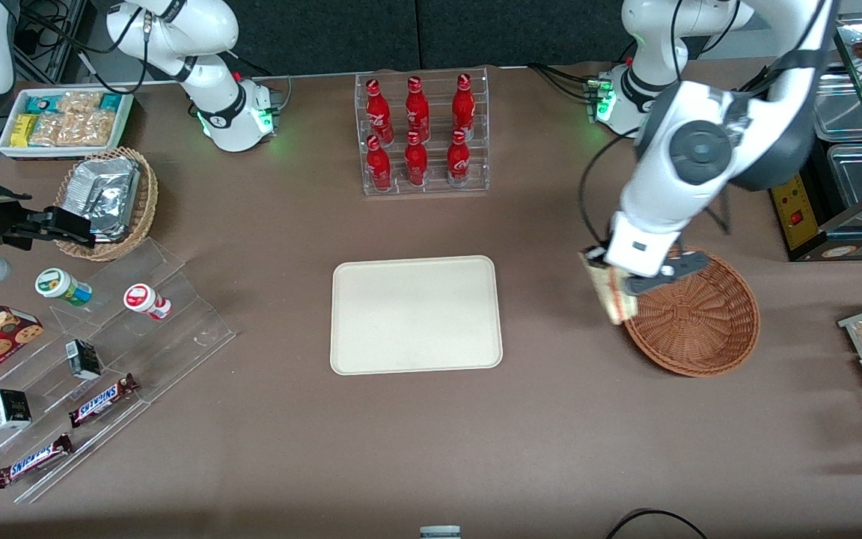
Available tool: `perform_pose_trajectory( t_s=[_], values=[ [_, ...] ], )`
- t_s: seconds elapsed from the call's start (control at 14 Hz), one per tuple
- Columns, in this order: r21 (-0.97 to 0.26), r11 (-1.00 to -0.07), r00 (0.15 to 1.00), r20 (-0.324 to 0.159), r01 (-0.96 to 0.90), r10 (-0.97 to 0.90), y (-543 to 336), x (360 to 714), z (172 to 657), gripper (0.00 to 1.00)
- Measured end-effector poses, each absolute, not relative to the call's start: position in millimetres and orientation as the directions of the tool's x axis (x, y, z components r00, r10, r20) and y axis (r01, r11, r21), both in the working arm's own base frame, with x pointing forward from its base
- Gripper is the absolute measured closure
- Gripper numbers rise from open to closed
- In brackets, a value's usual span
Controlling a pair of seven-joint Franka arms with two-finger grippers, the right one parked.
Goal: Place sandwich from basket to tray
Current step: 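Carry the sandwich with the left gripper over the cream tray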
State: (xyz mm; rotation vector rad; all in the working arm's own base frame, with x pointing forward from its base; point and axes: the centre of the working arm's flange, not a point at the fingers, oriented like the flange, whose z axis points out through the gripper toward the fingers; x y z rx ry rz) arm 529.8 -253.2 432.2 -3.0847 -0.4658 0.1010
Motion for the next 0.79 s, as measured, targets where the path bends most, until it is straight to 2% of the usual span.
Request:
perform_pose_trajectory(
  t_s=[0.29, 0.57, 0.79],
  values=[
    [0.024, -0.98, 0.977, -0.093, 0.197, 0.194, -317, 522, 425, 0.85],
    [0.046, -0.996, 0.996, -0.045, 0.078, 0.076, -394, 498, 403, 0.85],
    [0.046, -0.999, 0.998, -0.067, 0.014, 0.011, -433, 484, 367, 0.85]
  ],
)
